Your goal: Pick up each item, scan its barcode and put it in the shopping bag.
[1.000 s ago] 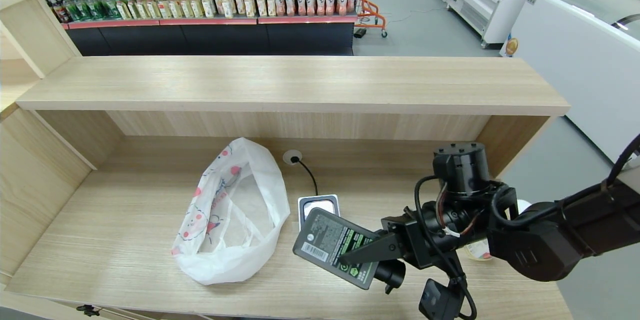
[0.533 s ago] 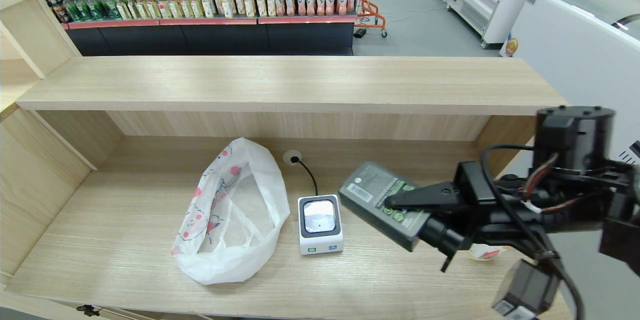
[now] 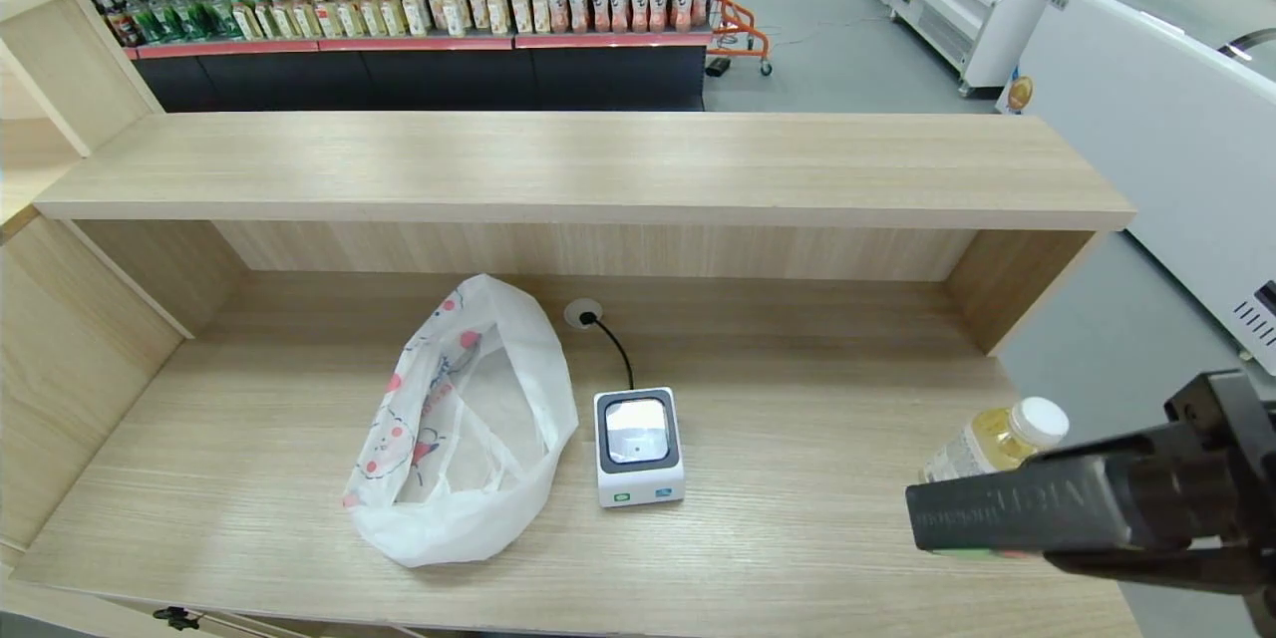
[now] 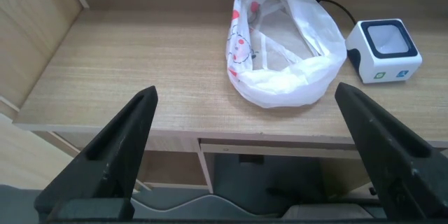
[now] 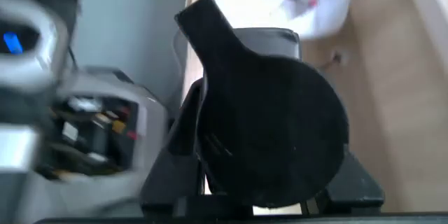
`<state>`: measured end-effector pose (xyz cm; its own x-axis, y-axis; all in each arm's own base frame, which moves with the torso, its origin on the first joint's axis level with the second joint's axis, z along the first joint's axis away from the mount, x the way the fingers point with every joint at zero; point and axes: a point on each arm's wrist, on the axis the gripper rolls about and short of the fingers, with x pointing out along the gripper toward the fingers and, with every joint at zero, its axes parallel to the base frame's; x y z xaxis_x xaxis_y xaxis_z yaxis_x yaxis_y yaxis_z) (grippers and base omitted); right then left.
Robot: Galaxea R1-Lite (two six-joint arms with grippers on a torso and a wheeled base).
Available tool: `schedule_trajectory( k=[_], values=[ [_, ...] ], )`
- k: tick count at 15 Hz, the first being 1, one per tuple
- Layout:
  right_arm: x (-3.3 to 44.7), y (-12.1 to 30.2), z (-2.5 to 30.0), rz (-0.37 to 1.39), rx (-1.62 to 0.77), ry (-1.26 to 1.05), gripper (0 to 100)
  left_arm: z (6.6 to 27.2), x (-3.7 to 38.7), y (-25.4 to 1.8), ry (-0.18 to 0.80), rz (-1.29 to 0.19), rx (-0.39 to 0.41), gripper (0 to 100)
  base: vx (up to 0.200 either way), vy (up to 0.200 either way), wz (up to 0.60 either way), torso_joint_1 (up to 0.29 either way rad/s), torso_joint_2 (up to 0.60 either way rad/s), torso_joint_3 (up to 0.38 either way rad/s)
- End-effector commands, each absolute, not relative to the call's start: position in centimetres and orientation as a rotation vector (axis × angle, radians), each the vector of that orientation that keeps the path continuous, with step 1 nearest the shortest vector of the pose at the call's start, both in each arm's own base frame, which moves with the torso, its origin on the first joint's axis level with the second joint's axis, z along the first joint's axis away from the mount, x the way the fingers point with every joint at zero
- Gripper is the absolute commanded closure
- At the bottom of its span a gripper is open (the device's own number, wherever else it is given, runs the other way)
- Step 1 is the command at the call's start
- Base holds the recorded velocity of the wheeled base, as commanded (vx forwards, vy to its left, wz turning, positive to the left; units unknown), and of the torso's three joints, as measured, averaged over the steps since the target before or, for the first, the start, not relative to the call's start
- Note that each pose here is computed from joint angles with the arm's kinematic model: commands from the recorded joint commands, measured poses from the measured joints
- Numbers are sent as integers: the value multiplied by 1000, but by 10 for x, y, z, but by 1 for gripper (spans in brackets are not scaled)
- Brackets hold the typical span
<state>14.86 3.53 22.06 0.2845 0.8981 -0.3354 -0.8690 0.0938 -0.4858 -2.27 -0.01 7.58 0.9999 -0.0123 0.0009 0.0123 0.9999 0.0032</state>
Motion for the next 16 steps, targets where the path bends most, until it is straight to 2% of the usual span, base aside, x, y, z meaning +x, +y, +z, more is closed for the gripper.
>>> schedule_trajectory(
  k=[1, 2, 4, 7, 9, 16],
  values=[
    [141, 30, 267, 1173, -387, 47, 100, 76, -23, 0, -2, -12, 3, 0, 0, 0, 0, 0, 0, 0],
    [144, 30, 269, 1144, -277, 105, 100, 76, -23, 0, -2, -12, 3, 0, 0, 0, 0, 0, 0, 0],
    [157, 29, 251, 1011, 101, 266, 100, 76, -23, 0, -2, -12, 3, 0, 0, 0, 0, 0, 0, 0],
    [171, 30, 218, 807, 360, 311, 100, 76, -23, 0, -2, -12, 3, 0, 0, 0, 0, 0, 0, 0],
    [168, 38, 216, 774, 431, 334, 100, 76, -23, 0, -2, -12, 3, 0, 0, 0, 0, 0, 0, 0],
    [148, 40, 201, 755, 433, 358, 100, 76, -23, 0, -2, -12, 3, 0, 0, 0, 0, 0, 0, 0]
  ],
)
